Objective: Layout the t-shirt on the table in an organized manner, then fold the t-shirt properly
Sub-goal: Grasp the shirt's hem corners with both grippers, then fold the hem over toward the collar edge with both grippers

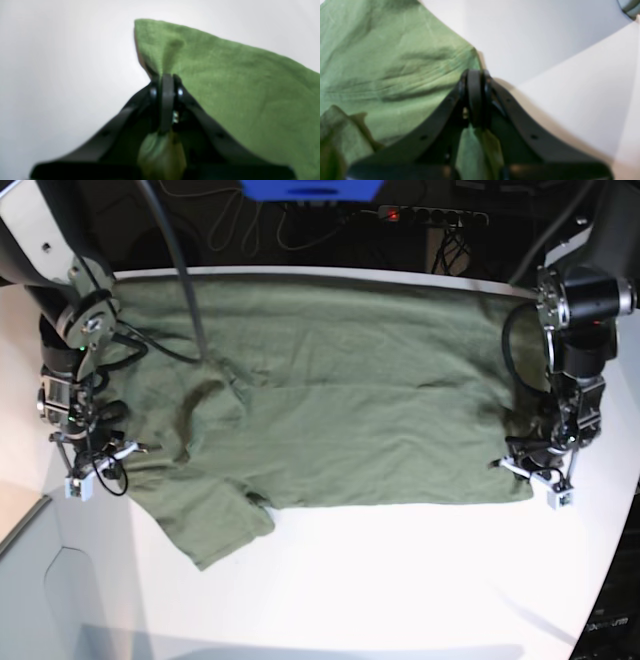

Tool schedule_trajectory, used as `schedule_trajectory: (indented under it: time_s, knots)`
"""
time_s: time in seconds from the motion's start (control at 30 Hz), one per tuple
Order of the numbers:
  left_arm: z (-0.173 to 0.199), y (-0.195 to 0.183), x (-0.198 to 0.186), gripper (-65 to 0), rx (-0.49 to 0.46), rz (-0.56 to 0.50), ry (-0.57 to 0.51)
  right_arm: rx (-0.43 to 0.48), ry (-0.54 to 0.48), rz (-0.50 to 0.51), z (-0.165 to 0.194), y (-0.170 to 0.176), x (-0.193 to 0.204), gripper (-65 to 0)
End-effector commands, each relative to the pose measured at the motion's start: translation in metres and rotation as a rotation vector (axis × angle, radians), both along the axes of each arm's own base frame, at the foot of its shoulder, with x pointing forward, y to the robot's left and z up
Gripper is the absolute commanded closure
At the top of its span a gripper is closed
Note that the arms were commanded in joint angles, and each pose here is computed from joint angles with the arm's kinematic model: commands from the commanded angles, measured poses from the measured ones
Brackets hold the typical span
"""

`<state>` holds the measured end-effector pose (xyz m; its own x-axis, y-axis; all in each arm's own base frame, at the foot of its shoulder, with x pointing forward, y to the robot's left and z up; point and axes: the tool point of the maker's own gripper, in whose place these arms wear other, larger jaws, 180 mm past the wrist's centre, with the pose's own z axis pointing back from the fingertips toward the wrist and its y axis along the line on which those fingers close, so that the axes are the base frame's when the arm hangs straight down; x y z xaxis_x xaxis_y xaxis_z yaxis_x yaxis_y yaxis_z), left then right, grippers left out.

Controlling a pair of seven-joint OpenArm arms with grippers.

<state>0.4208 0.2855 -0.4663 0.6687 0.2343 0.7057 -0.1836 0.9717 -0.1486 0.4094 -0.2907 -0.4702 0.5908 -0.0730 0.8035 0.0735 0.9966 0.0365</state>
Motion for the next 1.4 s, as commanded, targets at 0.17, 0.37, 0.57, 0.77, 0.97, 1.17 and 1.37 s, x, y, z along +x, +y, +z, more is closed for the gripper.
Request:
schedule_trajectory:
  time_s: [0.17, 0.37, 0.57, 0.77, 0.97, 1.17, 1.37]
  knots:
    - [0.030, 0.002, 0.009, 0.0, 0.054, -0.050, -0.058, -0.090, -0.123, 0.043, 0.050, -0.021, 0.011, 0.0]
    - [0.048, -0.002, 0.003, 0.0, 0.048, -0.056, -0.084, -0.183, -0.178, 0.055, 0.069, -0.019, -0.007, 0.0]
    - [0.063, 0.003, -0.017, 0.0, 0.043, -0.026, -0.108, -0.256, -0.215, 0.050, 0.082, -0.008, -0.032, 0.0]
    - [0.062, -0.004, -0.047, 0.0, 0.084, -0.065, -0.092, -0.216, -0.306, 0.010, 0.098, 0.003, -0.072, 0.0]
    - [0.047, -0.005, -0.077, 0.0, 0.100, -0.076, -0.049, -0.170, -0.307, 0.007, 0.092, 0.009, -0.118, 0.0]
    - [0.028, -0.004, -0.099, 0.0, 0.094, -0.077, 0.003, -0.153, -0.254, 0.002, 0.075, 0.008, -0.143, 0.0]
    - [0.024, -0.012, -0.100, -7.9, 0.076, -0.077, 0.011, -0.159, -0.218, 0.012, 0.066, 0.008, -0.152, -0.6]
